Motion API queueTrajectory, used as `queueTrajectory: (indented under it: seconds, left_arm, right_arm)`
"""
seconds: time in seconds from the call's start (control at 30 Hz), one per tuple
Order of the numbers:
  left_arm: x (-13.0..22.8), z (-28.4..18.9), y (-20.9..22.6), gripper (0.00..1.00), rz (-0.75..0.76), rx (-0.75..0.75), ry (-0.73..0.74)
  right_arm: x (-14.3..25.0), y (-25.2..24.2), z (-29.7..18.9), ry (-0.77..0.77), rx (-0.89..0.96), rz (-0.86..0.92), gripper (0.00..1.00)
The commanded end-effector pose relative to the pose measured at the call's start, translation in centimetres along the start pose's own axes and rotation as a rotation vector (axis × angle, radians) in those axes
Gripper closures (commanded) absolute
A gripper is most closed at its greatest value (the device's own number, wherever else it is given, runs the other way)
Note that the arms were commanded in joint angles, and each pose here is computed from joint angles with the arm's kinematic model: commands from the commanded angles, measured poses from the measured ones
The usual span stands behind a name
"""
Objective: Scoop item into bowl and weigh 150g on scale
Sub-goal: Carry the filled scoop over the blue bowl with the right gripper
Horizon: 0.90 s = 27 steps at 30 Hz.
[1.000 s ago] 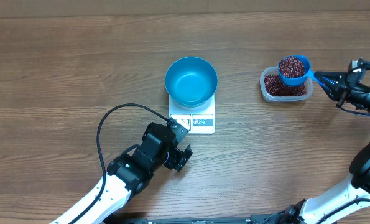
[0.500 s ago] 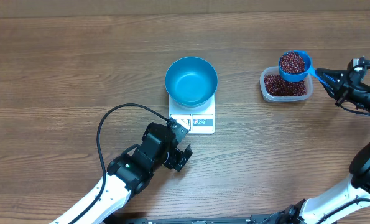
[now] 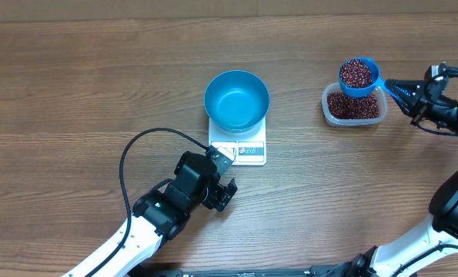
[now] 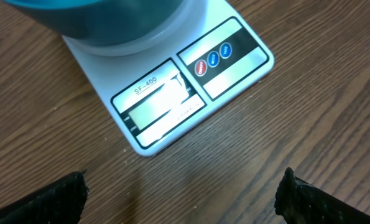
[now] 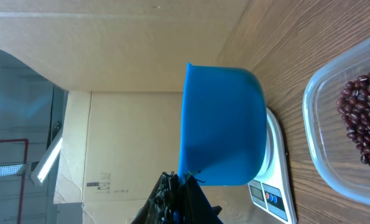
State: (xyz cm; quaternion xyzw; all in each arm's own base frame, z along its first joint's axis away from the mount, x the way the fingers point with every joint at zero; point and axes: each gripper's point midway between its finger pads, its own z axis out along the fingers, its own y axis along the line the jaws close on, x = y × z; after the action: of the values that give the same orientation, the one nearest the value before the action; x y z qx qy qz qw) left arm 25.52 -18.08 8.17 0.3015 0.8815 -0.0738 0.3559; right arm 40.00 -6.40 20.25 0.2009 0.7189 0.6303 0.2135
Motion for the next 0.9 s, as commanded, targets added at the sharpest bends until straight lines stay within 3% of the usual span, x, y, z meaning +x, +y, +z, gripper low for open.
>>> queueTrajectory:
  seconds: [0.0, 0.57, 0.87]
  left_arm:
    - [-0.8, -0.3, 1.2, 0.00, -0.010, -0.064, -0.013]
    - [-0.8, -0.3, 1.1, 0.00, -0.010, -0.055, -0.012]
    - [-0.8, -0.3, 1.1, 0.00, -0.010, -0.055, -0.012]
  right_arm:
    - [-0.1, 3.4, -0.1, -0.001, -0.062, -0.077, 0.96]
    - [0.0, 3.4, 0.0, 0.001, -0.062, -0.074, 0.96]
    - [0.8, 6.8, 4.4, 0.116, -0.037, -0.141, 0.96]
